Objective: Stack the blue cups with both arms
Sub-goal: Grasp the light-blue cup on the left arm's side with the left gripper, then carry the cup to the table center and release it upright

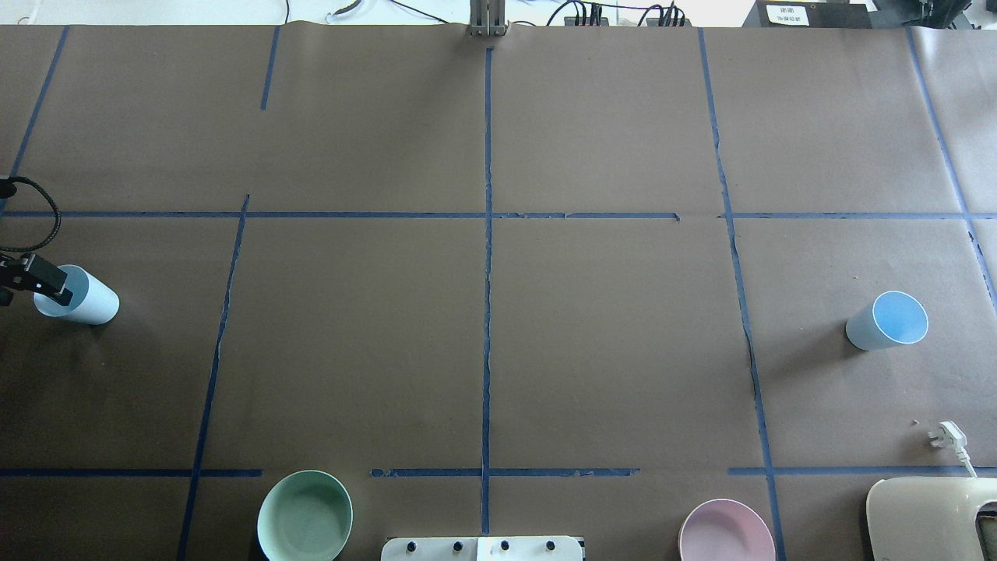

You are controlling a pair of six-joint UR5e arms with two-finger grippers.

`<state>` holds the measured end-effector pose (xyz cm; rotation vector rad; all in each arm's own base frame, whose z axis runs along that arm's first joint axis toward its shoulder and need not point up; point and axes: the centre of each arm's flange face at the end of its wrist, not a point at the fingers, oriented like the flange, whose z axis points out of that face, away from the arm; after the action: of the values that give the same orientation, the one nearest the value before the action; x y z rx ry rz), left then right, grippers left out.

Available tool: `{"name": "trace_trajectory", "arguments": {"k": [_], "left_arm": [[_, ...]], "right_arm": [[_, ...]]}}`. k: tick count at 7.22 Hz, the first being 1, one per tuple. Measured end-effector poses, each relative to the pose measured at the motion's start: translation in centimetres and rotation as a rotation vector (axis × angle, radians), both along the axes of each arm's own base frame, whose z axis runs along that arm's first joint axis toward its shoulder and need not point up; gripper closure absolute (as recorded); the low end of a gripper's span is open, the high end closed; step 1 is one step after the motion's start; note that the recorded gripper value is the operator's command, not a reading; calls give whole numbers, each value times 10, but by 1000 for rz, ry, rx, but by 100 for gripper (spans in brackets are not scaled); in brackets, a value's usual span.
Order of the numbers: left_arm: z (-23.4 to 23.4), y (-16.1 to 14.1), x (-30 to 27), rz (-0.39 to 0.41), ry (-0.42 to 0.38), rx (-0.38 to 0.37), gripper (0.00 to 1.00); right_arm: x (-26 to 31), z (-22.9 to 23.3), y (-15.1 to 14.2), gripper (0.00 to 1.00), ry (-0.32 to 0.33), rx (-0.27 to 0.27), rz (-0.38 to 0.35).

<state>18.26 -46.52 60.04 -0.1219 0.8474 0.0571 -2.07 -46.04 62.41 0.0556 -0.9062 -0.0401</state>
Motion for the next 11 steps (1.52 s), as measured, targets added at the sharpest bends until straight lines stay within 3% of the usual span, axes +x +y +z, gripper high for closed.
{"name": "trace_trajectory", "arguments": {"k": [1, 4, 5, 6, 8, 9, 11], "left_arm": [[0, -2, 2, 2, 0, -1, 96], [-9, -9, 7, -8, 9, 0, 100], [-36, -23, 16, -49, 27, -9, 100], [-91, -46, 40, -110, 66, -26, 100], [-243, -72, 135, -153, 143, -82, 100], [-312, -76, 181, -152, 147, -97, 100], [-390, -79, 272, -140, 101, -60, 100]], "right_arm": [[0, 0, 0, 0, 0, 0, 0], [0, 1, 0, 0, 1, 2, -2], [0, 1, 0, 0, 2, 2, -2], [0, 1, 0, 0, 2, 2, -3], [0, 2, 1, 0, 2, 1, -3], [0, 2, 1, 0, 2, 1, -4], [-2, 2, 1, 0, 3, -2, -5]]}}
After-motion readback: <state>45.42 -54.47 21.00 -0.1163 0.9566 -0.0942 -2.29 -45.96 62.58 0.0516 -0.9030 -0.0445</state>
